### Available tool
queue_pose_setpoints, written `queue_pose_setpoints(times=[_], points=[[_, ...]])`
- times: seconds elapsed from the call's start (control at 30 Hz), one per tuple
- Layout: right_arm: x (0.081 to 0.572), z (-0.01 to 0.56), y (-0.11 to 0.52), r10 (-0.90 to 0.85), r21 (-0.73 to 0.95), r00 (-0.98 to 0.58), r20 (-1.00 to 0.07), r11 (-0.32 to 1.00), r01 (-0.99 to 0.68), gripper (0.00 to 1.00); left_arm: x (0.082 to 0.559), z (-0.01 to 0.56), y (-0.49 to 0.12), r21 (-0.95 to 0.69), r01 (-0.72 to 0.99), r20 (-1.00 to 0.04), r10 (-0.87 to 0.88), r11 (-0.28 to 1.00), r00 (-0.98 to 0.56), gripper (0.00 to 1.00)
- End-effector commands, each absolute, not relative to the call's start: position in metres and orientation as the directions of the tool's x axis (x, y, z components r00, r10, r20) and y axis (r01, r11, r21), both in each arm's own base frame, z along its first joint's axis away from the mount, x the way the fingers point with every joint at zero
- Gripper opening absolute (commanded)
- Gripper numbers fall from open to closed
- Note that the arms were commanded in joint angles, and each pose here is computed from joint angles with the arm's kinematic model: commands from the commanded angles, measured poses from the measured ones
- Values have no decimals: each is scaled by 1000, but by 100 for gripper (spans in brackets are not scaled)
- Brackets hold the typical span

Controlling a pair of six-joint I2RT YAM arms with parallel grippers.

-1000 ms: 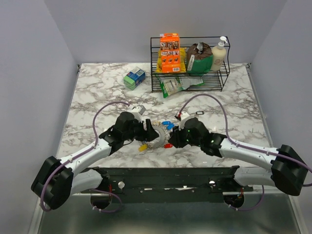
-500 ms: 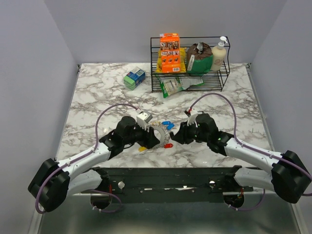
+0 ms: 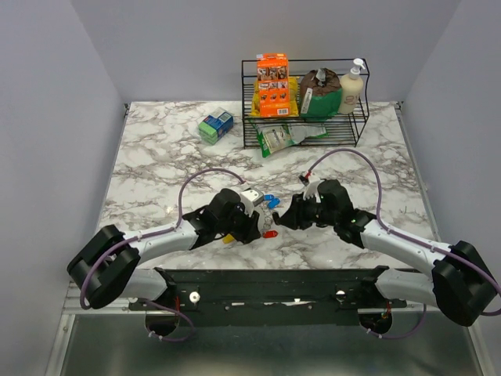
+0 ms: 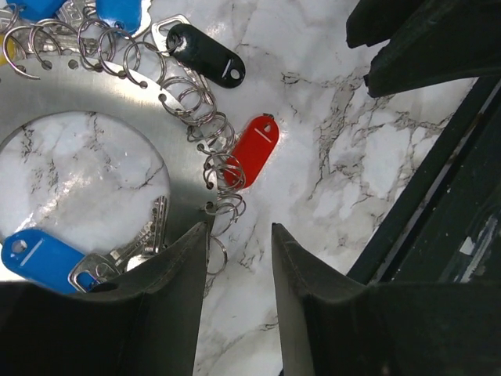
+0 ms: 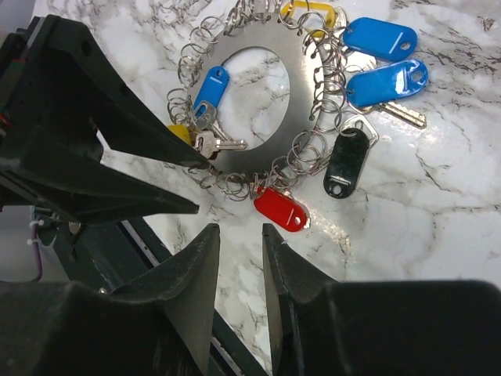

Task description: Put the keys on the keyring

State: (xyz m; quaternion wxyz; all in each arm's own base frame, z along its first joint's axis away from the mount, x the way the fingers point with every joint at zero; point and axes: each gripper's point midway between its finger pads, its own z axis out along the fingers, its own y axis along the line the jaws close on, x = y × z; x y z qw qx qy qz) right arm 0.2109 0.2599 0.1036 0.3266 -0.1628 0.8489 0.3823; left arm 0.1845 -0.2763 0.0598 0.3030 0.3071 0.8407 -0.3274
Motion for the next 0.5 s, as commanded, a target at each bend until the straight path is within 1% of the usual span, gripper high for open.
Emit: queue_pose_setpoints(times=[0.0,0.03,0.1,0.47], points=[[208,100,258,-17,560,-741,-671,645,-521,37,198,61,-281,-309,721,-735,326,620,-595,43],[209,101,257,-15,559,-740,-673,646,-521,37,199,59,-281,-307,720,-733,328,622,-596,40],[209,102,256,-12,557,-737,-675,646,-521,37,198,57,-280,-305,720,-728,335,623,-598,39],[209,98,255,-12,566,-748,-664,646,-513,37,195,48,-276,-294,704,-697,359,646,-621,40]])
